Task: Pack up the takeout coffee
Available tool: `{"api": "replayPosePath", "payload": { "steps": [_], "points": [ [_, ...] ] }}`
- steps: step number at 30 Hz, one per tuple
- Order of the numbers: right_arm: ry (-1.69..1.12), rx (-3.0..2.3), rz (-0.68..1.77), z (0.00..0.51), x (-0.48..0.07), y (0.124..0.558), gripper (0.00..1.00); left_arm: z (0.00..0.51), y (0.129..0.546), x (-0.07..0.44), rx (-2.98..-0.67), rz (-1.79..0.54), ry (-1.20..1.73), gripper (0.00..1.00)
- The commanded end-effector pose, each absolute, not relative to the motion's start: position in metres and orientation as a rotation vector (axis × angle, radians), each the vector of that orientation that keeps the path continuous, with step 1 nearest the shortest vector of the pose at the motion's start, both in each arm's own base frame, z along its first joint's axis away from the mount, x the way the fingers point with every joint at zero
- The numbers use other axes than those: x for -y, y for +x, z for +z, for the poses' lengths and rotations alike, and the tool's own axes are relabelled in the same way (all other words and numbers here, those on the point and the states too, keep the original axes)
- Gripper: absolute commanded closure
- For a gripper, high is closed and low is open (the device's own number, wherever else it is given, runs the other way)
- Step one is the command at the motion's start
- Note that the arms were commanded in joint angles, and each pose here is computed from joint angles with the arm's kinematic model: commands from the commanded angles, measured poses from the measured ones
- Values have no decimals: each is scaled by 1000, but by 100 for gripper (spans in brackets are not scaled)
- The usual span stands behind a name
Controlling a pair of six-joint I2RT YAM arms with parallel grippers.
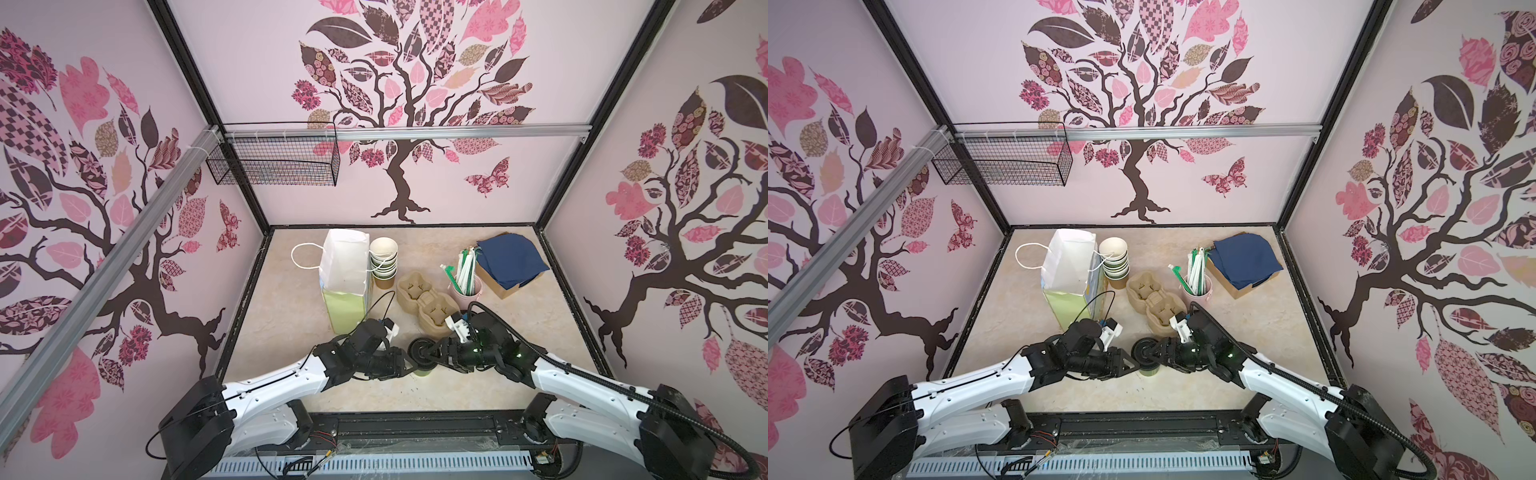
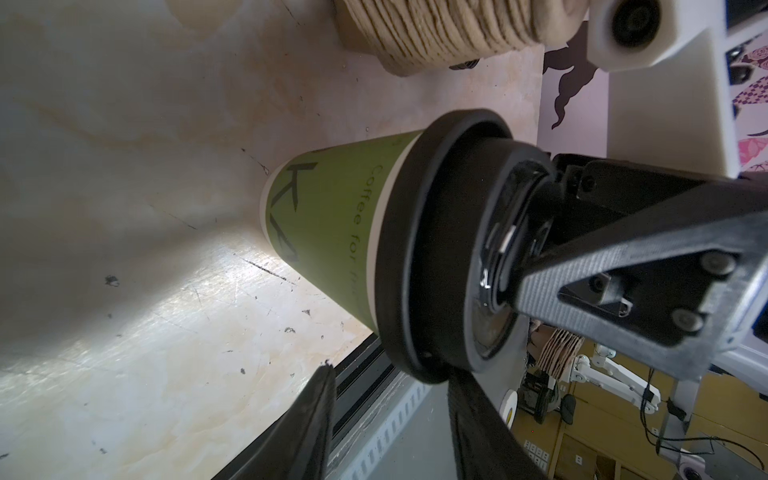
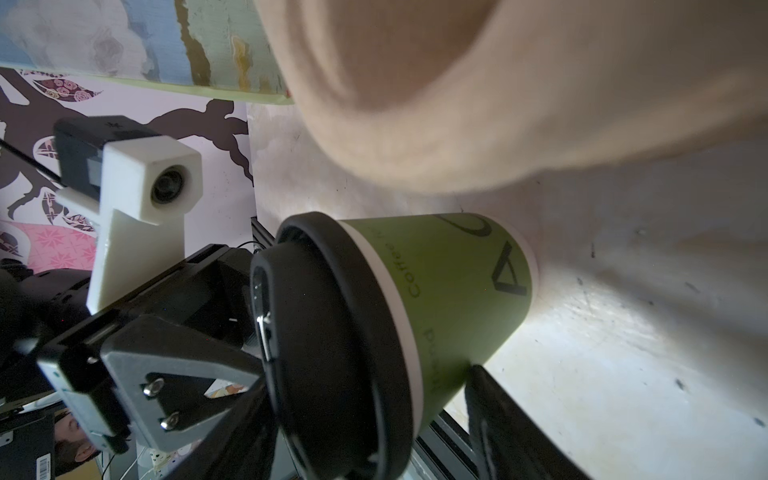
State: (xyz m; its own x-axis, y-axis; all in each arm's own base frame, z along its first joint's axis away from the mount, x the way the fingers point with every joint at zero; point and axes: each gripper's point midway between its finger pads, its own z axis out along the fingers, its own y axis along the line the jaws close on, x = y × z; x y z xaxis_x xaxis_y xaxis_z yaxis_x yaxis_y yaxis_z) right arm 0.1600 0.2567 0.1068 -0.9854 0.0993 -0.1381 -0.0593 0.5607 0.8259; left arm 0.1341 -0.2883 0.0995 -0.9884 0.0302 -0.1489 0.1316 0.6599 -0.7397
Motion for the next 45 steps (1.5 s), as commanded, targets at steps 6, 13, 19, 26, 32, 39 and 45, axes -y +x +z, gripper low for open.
{"api": "replayPosePath", "payload": {
  "steps": [6, 13, 19, 26, 32, 39, 45],
  "points": [
    [109, -2709, 1308, 87, -242, 152, 29, 93, 144, 253, -2774, -946, 98, 46],
    [114, -2681, 1350, 94, -246, 153, 28, 134, 153, 266, -2653, -1051, 136, 40],
    [106, -2597, 1411, 116, -251, 160, 21, 158, 161, 269, -2576, -1083, 130, 36],
    [80, -2534, 1439, 134, -252, 162, 15, 163, 170, 276, -2559, -1070, 127, 28],
    [71, -2536, 1375, 142, -237, 154, 16, 161, 181, 281, -2565, -1038, 114, 19],
    [108, -2582, 1309, 121, -211, 131, 24, 155, 186, 287, -2584, -1036, 120, 17],
    [72, -2605, 1335, 114, -220, 132, 28, 146, 185, 288, -2616, -1033, 117, 19]
  ]
}}
